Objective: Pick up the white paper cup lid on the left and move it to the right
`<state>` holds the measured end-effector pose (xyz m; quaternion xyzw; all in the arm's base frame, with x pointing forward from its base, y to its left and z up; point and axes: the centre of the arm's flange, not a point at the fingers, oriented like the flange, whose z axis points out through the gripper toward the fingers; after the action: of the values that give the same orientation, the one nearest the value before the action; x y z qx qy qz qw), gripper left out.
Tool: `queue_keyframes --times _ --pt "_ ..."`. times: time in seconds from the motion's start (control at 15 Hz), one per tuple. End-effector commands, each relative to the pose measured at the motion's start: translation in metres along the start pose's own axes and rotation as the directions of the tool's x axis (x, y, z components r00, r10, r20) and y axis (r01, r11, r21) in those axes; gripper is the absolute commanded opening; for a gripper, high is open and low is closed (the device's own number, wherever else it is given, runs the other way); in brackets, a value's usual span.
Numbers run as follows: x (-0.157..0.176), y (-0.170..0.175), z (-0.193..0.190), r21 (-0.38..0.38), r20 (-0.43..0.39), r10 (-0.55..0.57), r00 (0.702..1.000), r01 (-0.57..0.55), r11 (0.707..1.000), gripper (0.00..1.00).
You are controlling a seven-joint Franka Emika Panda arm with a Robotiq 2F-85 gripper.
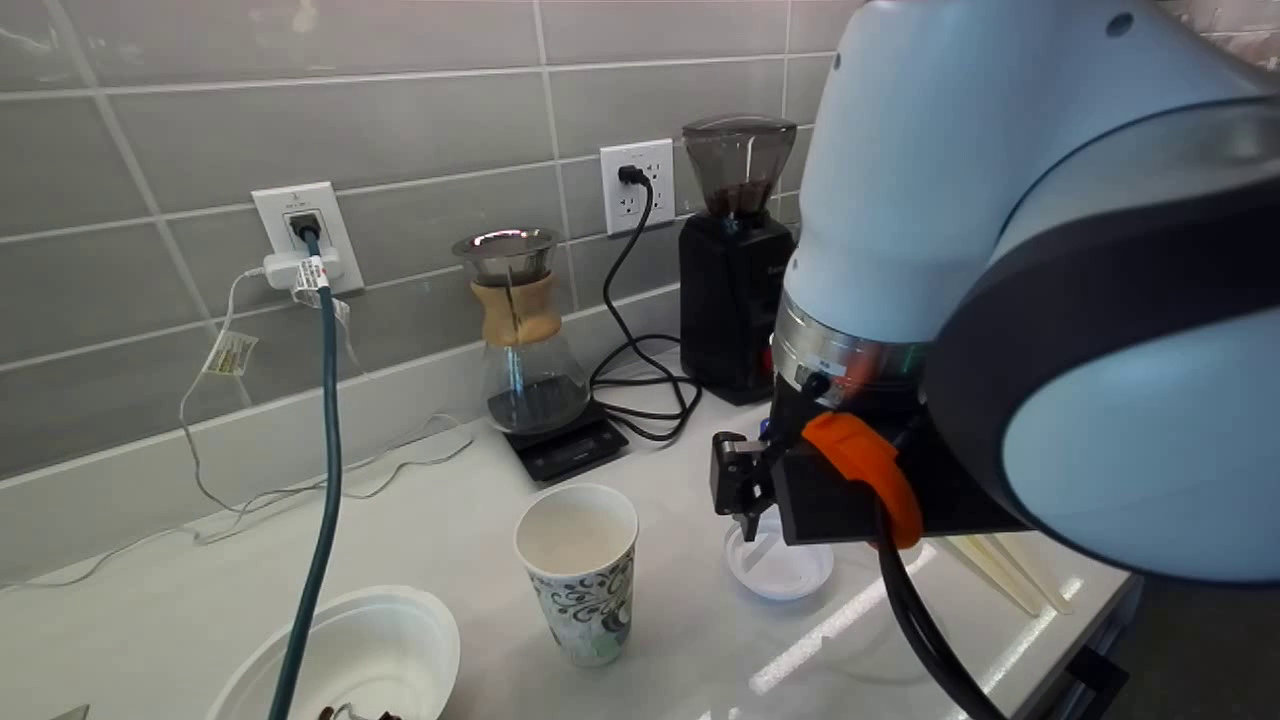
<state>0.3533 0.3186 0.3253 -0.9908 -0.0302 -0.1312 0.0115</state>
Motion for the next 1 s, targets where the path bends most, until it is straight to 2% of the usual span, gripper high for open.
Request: queue_keyframes --times 0.0,0.13,0.2,0.47,0.6,0.73,0.93 --pt "0.009 -0.017 -0.038 -0.024 0.090 -0.045 0.995 0.047 0.999 1.00" --pt "0.014 -0.015 -0.055 -0.045 0.132 -0.092 0.987 0.098 0.994 1.00" --pt "0.019 -0.013 -0.062 -0.056 0.149 -0.149 0.978 0.159 0.986 1.00" --pt "0.036 -0.002 -0.084 -0.045 0.171 -0.390 0.905 0.403 0.914 1.00" --pt "0.042 0.001 -0.095 -0.028 0.148 -0.447 0.882 0.455 0.890 1.00" --pt "0.045 0.001 -0.107 -0.005 0.115 -0.463 0.879 0.466 0.885 1.00" --pt "0.045 0.000 -0.126 0.007 0.083 -0.415 0.906 0.416 0.910 1.00"
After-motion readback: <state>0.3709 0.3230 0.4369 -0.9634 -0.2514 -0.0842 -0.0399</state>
